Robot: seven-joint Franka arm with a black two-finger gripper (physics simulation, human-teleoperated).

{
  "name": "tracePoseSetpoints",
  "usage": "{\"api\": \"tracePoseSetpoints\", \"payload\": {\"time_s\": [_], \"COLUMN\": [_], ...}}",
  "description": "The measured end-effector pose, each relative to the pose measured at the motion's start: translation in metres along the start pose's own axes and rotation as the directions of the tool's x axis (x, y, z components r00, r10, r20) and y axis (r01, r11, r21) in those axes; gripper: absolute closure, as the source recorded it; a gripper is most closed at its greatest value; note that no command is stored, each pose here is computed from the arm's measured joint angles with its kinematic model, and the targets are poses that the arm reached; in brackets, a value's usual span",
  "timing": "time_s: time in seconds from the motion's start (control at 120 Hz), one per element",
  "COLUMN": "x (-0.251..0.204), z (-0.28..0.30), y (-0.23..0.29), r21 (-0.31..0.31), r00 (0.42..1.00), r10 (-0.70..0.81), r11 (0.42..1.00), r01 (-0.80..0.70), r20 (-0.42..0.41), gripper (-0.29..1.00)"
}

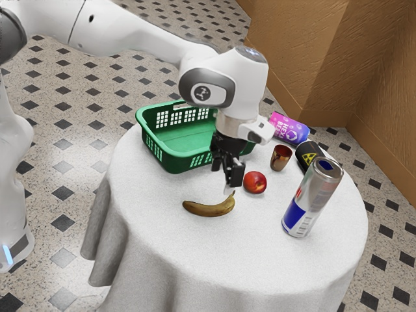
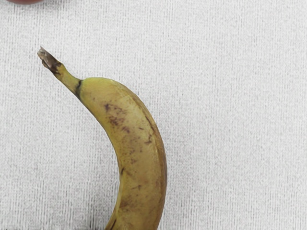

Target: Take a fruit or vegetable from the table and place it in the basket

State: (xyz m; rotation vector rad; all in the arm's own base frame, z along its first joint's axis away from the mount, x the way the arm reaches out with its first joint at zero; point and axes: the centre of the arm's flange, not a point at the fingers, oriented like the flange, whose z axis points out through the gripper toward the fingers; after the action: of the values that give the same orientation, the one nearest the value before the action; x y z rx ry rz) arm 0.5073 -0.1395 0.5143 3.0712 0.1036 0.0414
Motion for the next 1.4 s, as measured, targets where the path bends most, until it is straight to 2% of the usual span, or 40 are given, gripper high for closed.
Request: {"api": "tracePoseSetpoints", "payload": {"time_s": [0.133,0.583,0.708,0.925,1.4], "x": [-0.002,0.005,0.006,0.007,0.014], "z": [0.03,0.068,0.07,0.083,0.105], "y": [-0.017,-0.013,-0.012,-0.011,-0.015], "r21": [0.013,0.006,0.008,0.052,0.055], "r00": [0.994,0.966,0.969,0.981,0.984], "r10": [-0.104,-0.258,-0.246,-0.194,-0.176], "r11": [0.995,0.966,0.969,0.979,0.983], "r01": [0.103,0.258,0.246,0.195,0.177], "r20": [0.029,-0.009,-0.019,-0.028,-0.026], "gripper": [0.0,0.0,0.0,0.0,0.02]}}
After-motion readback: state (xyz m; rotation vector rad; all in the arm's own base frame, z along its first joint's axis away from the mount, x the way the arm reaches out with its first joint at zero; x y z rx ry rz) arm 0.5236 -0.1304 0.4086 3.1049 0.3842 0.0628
